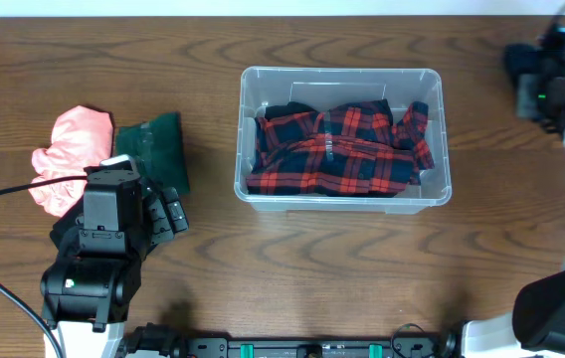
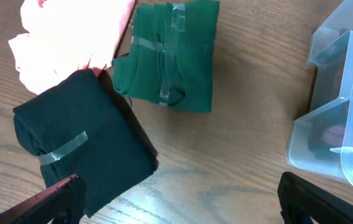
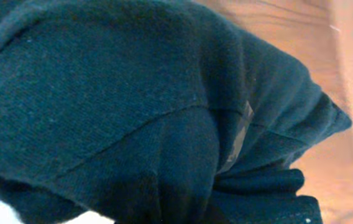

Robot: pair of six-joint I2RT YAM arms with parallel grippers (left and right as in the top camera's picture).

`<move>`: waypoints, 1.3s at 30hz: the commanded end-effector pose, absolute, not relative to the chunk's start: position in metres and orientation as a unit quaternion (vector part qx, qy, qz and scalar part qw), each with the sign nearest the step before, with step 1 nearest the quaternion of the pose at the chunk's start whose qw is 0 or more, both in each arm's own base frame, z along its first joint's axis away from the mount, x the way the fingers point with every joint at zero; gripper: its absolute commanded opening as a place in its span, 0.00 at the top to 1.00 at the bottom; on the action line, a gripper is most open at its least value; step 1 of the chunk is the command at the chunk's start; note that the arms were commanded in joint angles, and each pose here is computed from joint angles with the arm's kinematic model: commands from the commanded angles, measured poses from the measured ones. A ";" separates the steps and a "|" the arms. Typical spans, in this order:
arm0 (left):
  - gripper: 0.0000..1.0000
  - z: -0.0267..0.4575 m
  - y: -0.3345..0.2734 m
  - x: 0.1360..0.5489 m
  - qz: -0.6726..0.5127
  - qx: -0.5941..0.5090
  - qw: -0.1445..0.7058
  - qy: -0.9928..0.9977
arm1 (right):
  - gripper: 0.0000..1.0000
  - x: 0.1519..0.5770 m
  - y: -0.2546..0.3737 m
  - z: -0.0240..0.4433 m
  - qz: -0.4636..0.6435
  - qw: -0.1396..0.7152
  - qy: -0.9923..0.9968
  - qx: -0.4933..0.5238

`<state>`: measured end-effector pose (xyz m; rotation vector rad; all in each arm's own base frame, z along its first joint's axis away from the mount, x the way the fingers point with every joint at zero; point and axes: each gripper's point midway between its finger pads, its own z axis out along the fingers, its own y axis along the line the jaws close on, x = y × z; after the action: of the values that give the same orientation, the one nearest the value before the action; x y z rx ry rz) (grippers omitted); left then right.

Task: Pack container
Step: 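Move the right gripper to the navy garment and grasp it, then place the navy garment into the bin on the plaid shirt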

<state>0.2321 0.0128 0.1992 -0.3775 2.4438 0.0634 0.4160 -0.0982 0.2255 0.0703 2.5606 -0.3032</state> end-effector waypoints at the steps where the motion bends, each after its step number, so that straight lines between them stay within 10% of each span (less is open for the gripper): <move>1: 0.02 0.206 0.016 0.233 0.028 -0.151 0.335 0.930 | 0.99 0.418 -0.040 0.240 -0.085 0.299 0.950 -0.031; 22: 0.02 0.206 0.016 0.233 0.028 -0.151 0.335 0.929 | 0.98 0.350 0.179 0.125 -0.010 0.177 0.955 -0.236; 23: 0.02 0.206 0.016 0.233 0.028 -0.151 0.335 0.929 | 0.87 0.346 0.180 0.118 -0.011 0.169 0.956 -0.241; 26: 0.02 0.206 0.016 0.233 0.028 -0.151 0.335 0.929 | 0.01 0.338 0.185 0.111 -0.012 0.161 0.954 -0.251; 39: 0.02 0.206 0.016 0.233 0.028 -0.151 0.335 0.929 | 0.01 0.389 0.196 0.232 -0.002 0.348 0.906 -0.242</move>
<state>0.2318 0.0127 0.1989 -0.3774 2.4457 0.0635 0.3795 0.2024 0.1907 -0.6593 2.4603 0.0056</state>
